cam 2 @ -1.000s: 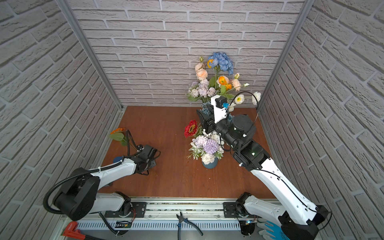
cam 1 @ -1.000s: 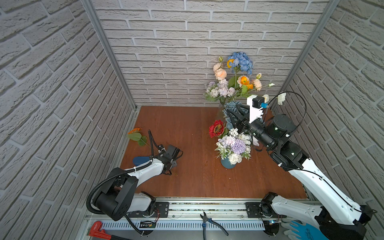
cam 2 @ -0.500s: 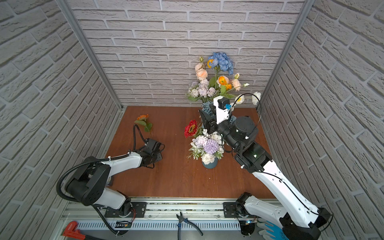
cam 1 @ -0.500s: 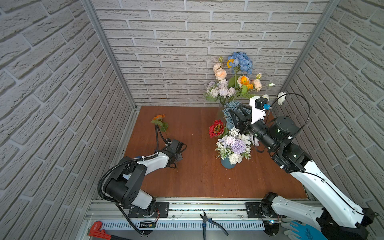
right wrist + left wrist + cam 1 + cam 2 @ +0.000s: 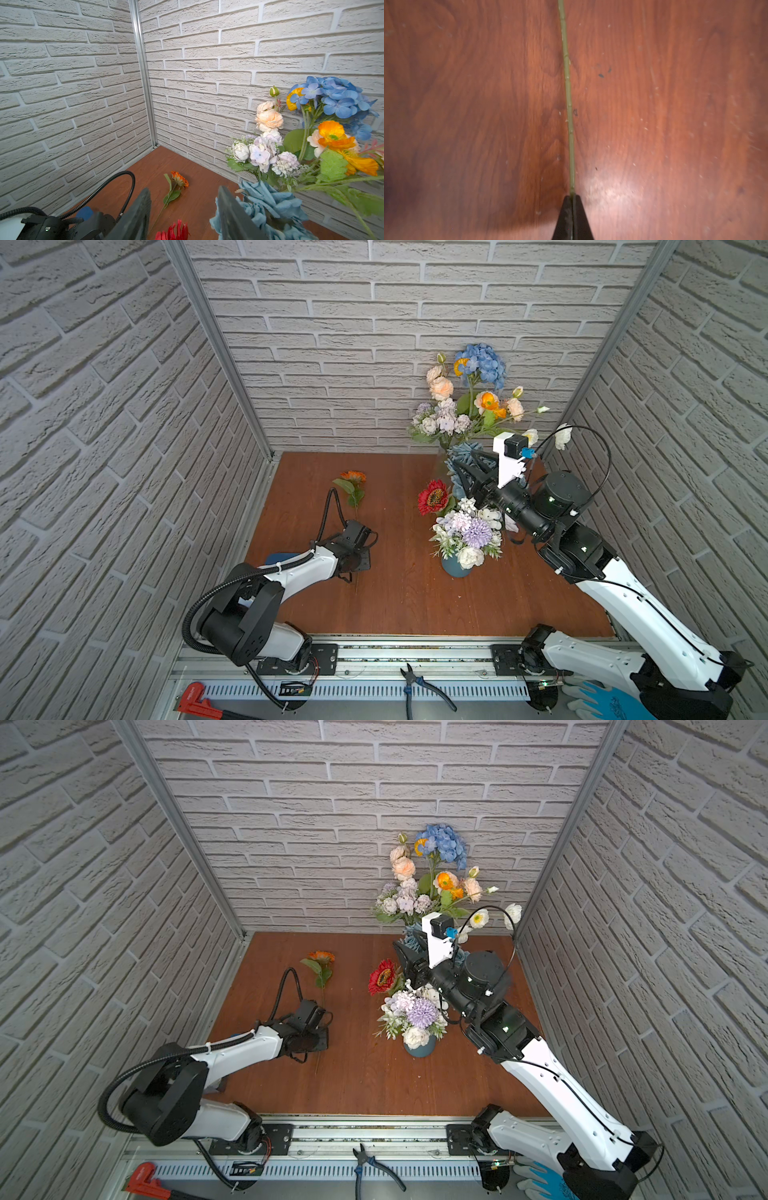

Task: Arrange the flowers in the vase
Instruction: 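Lift the orange gerbera with the left gripper while the right gripper reaches to its stem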

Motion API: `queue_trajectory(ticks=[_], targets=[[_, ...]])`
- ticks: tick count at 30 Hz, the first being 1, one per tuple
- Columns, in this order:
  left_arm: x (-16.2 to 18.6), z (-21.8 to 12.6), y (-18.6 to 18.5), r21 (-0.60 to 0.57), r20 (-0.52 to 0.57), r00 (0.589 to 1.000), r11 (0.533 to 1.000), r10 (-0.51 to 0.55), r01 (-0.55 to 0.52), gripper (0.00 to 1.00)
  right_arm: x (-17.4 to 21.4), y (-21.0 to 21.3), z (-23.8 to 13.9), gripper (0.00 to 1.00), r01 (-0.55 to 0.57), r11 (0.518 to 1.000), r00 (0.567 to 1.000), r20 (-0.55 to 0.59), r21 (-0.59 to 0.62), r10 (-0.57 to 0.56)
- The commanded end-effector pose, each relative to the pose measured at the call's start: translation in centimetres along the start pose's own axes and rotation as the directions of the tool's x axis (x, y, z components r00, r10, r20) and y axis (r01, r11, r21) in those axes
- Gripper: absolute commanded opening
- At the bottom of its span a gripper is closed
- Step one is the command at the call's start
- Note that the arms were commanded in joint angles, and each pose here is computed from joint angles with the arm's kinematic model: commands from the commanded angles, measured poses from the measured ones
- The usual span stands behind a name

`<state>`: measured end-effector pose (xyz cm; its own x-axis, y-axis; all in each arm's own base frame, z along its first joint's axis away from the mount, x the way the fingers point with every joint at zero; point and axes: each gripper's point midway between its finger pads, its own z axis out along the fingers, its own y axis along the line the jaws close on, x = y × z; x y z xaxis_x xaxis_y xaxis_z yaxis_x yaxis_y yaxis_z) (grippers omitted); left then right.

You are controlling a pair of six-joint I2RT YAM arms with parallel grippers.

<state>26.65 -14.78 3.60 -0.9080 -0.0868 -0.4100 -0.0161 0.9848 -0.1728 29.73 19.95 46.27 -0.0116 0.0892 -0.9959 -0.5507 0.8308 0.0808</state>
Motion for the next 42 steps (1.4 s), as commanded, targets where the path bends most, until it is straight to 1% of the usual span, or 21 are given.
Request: queue_trajectory(ticks=[1, 4, 6, 10, 12, 14, 17, 19, 22, 26, 29, 31, 35, 40, 42], targets=[[-2.0, -1.9, -0.7, 0.038, 0.042, 0.999, 0.999, 0.003, -0.005, 0.00, -0.5, 1.7, 0.7, 0.53, -0.055, 0.993, 0.998, 0.015, -0.102, 0.056], [-3.4, -2.7, -0.9, 0.074, 0.083, 0.996, 0.997, -0.040, 0.034, 0.00, 0.7, 3.1, 1.8, 0.50, -0.133, 0.976, 0.991, -0.044, -0.175, 0.127], [-4.1, -3.1, -0.8, 0.088, 0.102, 0.993, 0.995, -0.061, 0.052, 0.00, 2.0, 4.0, 2.9, 0.47, -0.186, 0.958, 0.981, -0.097, -0.220, 0.169], [-4.7, -3.3, -0.4, 0.103, 0.124, 0.988, 0.992, -0.089, 0.077, 0.00, 5.7, 6.3, 5.6, 0.42, -0.325, 0.910, 0.934, -0.237, -0.258, 0.267], [-4.5, -3.2, 0.1, 0.099, 0.128, 0.987, 0.991, -0.100, 0.088, 0.00, 7.6, 7.9, 6.8, 0.42, -0.345, 0.901, 0.919, -0.292, -0.264, 0.266], [-4.3, -3.0, 0.5, 0.104, 0.134, 0.984, 0.989, -0.117, 0.104, 0.00, 9.5, 9.6, 7.9, 0.42, -0.343, 0.903, 0.907, -0.340, -0.259, 0.247], [-3.7, -2.5, 0.9, 0.121, 0.143, 0.978, 0.984, -0.150, 0.134, 0.00, 12.6, 11.1, 9.9, 0.41, -0.355, 0.909, 0.881, -0.404, -0.217, 0.247], [-3.4, -2.3, 1.2, 0.127, 0.153, 0.973, 0.980, -0.170, 0.151, 0.00, 14.9, 11.9, 11.2, 0.39, -0.344, 0.923, 0.861, -0.451, -0.175, 0.235], [-3.2, -2.1, 1.5, 0.151, 0.169, 0.965, 0.972, -0.202, 0.178, 0.00, 17.0, 13.7, 12.4, 0.39, -0.300, 0.937, 0.845, -0.506, -0.179, 0.174], [-3.2, -2.1, 1.5, 0.172, 0.180, 0.959, 0.967, -0.220, 0.189, 0.00, 19.3, 14.7, 13.8, 0.38, -0.272, 0.950, 0.823, -0.549, -0.154, 0.147], [-3.2, -2.2, 1.7, 0.183, 0.191, 0.955, 0.964, -0.227, 0.192, 0.00, 21.7, 15.4, 14.3, 0.38, -0.207, 0.969, 0.802, -0.590, -0.135, 0.089], [-3.2, -2.3, 1.7, 0.192, 0.197, 0.952, 0.962, -0.233, 0.195, 0.00, 22.6, 15.7, 14.5, 0.38, -0.166, 0.977, 0.794, -0.606, -0.134, 0.052], [-3.0, -2.5, 2.2, 0.193, 0.207, 0.949, 0.961, -0.238, 0.199, 0.00, 23.9, 15.8, 14.9, 0.40, -0.156, 0.982, 0.781, -0.622, -0.107, 0.056], [-2.3, -2.5, 3.4, 0.178, 0.209, 0.943, 0.958, -0.259, 0.224, 0.00, 25.7, 15.4, 15.2, 0.41, -0.079, 0.995, 0.762, -0.647, -0.062, 0.020], [-2.2, -2.8, 3.8, 0.174, 0.218, 0.938, 0.956, -0.271, 0.236, 0.00, 26.2, 15.2, 15.3, 0.41, -0.064, 0.997, 0.754, -0.657, -0.051, 0.015]])
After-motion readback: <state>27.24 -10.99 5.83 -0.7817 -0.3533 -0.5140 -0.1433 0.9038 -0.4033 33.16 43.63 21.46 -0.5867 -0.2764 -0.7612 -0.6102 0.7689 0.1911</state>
